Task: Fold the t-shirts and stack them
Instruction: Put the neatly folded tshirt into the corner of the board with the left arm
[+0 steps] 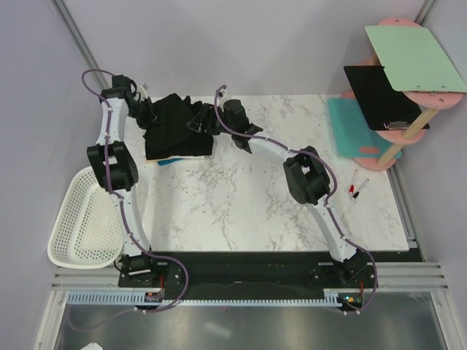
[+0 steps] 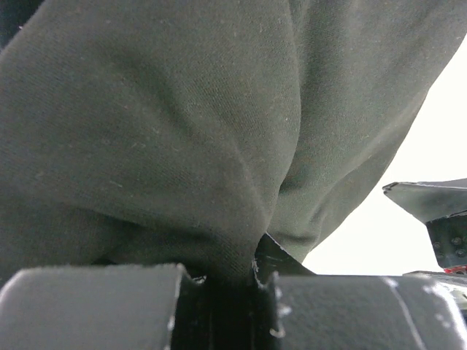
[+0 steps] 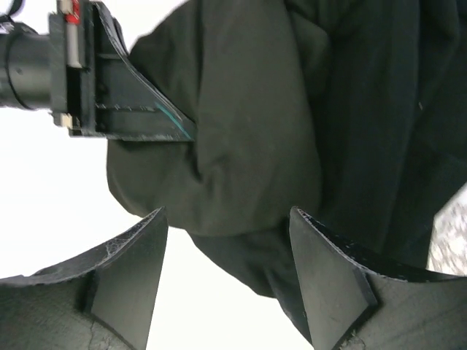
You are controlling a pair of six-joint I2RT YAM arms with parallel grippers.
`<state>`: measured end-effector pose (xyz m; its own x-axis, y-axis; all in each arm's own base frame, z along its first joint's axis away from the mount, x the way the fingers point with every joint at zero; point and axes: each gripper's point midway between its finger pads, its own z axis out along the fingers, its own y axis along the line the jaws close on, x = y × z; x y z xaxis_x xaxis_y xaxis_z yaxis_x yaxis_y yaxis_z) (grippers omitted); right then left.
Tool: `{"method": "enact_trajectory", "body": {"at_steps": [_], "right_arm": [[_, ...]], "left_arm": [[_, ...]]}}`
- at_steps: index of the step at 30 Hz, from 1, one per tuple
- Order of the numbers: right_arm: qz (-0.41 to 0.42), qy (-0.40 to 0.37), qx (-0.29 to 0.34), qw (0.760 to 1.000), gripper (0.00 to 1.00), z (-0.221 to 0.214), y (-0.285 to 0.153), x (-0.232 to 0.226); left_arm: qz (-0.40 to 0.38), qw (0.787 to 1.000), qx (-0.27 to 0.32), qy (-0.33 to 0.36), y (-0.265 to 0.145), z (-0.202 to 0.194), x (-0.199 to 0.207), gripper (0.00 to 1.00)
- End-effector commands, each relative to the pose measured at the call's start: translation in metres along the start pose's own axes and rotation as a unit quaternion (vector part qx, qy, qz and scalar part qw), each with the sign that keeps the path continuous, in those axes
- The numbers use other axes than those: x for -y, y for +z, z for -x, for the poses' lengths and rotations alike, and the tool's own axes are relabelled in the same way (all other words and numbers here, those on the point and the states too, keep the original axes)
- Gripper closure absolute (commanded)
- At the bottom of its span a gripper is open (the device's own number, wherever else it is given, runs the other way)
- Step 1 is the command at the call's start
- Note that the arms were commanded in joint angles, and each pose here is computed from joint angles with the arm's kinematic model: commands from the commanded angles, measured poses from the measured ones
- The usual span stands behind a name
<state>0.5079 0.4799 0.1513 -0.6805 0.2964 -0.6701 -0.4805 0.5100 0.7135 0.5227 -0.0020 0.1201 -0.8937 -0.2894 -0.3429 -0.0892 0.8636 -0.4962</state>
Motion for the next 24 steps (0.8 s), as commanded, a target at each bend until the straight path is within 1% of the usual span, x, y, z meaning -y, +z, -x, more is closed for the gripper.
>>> {"method": "enact_trajectory", "body": {"at_steps": [1, 6, 12, 16, 19, 20, 21, 23, 24], "right_arm": [[0.017, 0.003, 0.021, 1.000, 0.27, 0.015, 0.011, -0.010], [-0.002, 0.006, 0.018, 1.000, 0.29, 0.008, 0.020, 0.004], [-0.033, -0.009, 0.044, 0.998, 0.27, 0.016, 0.008, 0.010], [-0.029, -0.009, 0.041, 0.999, 0.27, 0.016, 0.015, 0.011], [-0.022, 0.001, 0.036, 0.999, 0.29, 0.009, 0.023, 0.015], [-0.015, 0.003, 0.034, 0.999, 0.32, 0.008, 0.024, 0.014], [-0.010, 0.004, 0.034, 0.999, 0.41, 0.007, 0.026, 0.014], [-0.004, 0.006, 0.032, 0.999, 0.51, 0.003, 0.028, 0.014], [-0.003, 0.007, 0.030, 1.000, 0.61, 0.000, 0.029, 0.014]], "left_arm": [[-0.021, 1.000, -0.021, -0.005, 0.009, -0.009, 0.002, 0.98], [-0.022, 0.999, -0.023, -0.005, 0.010, -0.010, 0.002, 0.98], [-0.025, 0.999, -0.023, -0.004, 0.011, -0.010, 0.003, 0.98], [-0.031, 0.999, -0.024, -0.006, 0.012, -0.010, 0.004, 0.98], [-0.030, 0.999, -0.025, -0.007, 0.012, -0.011, 0.003, 0.98], [-0.032, 0.999, -0.025, -0.006, 0.012, -0.011, 0.004, 0.98], [-0.032, 0.999, -0.025, -0.005, 0.012, -0.011, 0.004, 0.98], [-0.032, 0.999, -0.026, -0.006, 0.013, -0.011, 0.004, 0.98], [-0.033, 0.999, -0.026, -0.006, 0.013, -0.011, 0.004, 0.98]]}}
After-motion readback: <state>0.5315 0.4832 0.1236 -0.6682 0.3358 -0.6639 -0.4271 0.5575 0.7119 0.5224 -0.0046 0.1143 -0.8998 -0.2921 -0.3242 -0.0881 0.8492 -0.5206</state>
